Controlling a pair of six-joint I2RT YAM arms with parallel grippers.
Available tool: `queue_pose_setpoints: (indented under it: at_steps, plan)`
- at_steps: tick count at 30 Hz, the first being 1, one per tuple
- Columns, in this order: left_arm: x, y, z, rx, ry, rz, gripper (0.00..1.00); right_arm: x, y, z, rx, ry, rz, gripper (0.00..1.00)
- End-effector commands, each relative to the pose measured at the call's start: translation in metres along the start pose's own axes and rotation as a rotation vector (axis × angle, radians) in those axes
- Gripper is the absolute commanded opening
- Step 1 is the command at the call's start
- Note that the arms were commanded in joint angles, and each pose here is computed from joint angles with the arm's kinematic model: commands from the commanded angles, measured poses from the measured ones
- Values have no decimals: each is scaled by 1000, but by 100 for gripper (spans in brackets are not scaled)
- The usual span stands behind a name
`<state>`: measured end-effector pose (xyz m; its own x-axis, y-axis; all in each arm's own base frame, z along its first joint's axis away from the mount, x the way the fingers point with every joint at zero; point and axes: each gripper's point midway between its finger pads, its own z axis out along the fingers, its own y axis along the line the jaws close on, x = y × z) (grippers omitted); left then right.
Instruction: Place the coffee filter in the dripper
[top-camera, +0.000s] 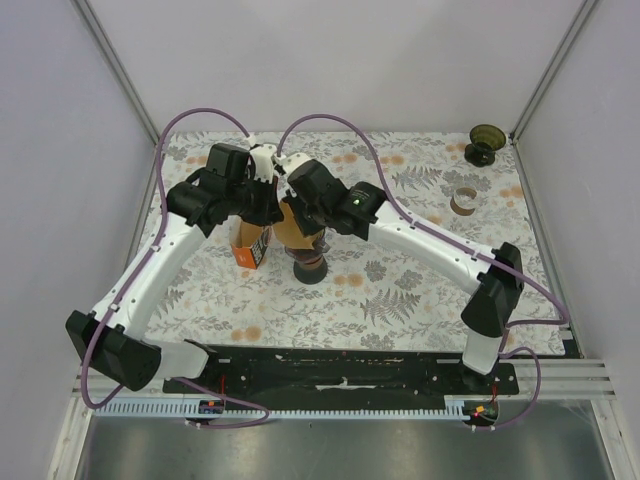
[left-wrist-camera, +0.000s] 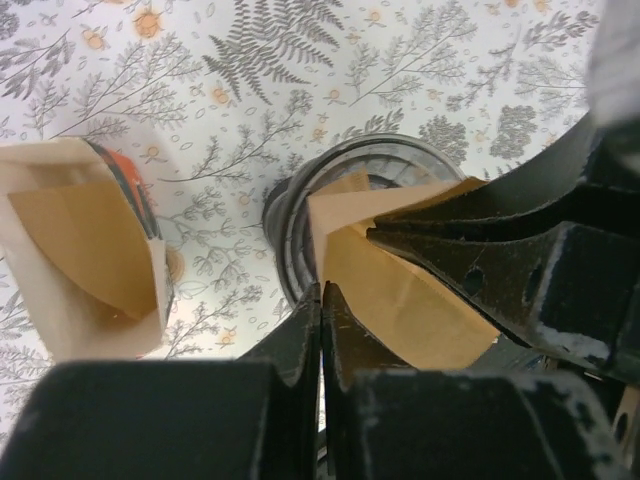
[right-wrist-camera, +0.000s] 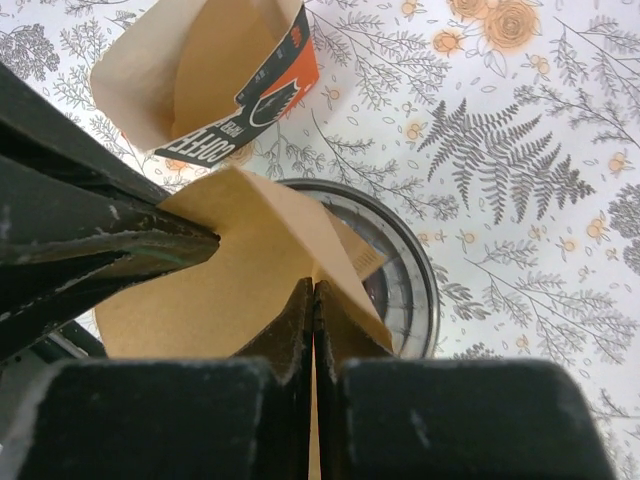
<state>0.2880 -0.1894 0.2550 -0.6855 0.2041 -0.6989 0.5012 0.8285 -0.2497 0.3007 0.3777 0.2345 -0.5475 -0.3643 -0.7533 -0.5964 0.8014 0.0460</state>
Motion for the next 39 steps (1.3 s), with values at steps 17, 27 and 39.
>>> queue_pose_setpoints:
  at_steps: [17, 27, 39]
  plan:
    - [-36, -2, -33, 34, -114, -25, 74, 28, 9, 29, -44, 127, -71, 0]
    - [-36, 5, -34, 60, -130, -153, 89, 43, 5, 42, -21, 183, -93, 0]
    - [-40, 21, -36, 37, -150, -217, 90, 50, -1, 44, -9, 205, -84, 0]
